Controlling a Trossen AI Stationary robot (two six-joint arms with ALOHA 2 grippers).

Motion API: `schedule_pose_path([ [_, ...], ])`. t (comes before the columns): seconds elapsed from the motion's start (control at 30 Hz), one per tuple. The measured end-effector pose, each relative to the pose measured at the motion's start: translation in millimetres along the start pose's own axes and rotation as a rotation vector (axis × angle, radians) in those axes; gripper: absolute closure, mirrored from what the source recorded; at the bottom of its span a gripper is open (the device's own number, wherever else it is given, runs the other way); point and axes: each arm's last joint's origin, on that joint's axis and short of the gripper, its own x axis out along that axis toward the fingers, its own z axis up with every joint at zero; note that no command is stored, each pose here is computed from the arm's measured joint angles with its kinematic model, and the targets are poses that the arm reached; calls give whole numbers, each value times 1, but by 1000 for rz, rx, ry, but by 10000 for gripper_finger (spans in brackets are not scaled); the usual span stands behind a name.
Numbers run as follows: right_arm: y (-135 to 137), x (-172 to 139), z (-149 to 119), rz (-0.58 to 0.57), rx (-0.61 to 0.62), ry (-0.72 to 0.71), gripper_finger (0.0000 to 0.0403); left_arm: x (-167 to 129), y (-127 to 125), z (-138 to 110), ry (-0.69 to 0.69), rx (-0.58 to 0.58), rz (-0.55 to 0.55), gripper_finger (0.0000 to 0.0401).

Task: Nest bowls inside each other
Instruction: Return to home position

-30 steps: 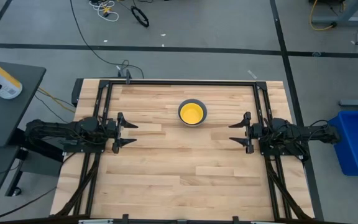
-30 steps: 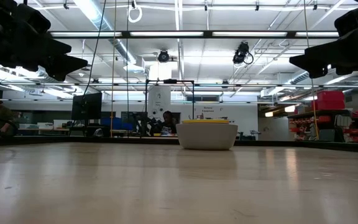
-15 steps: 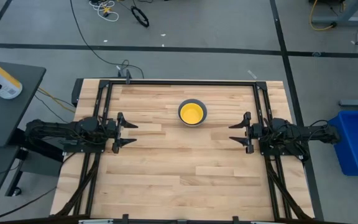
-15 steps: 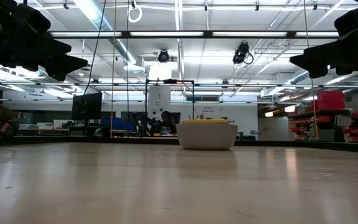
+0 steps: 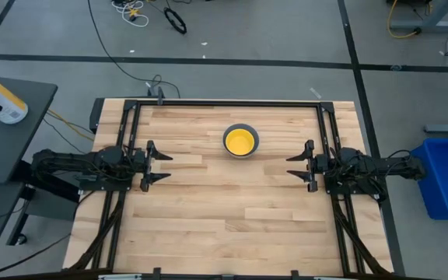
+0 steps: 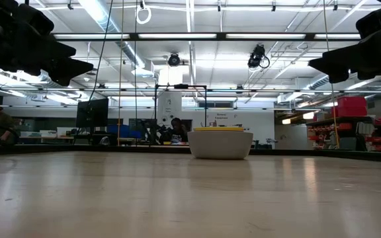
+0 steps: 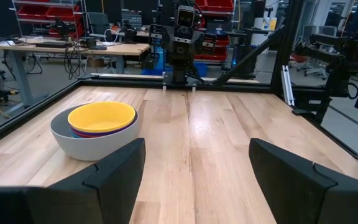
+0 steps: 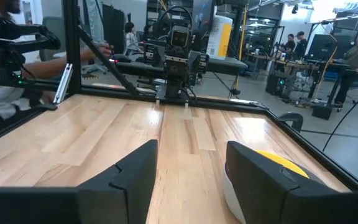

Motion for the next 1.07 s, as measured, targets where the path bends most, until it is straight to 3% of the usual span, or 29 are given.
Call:
schedule_pose_path([
  [0.53,0,0,0,0,0,0,218,0,0,0,0,0,0,107],
  [1.07,0,0,0,0,0,0,193,0,0,0,0,0,0,107],
])
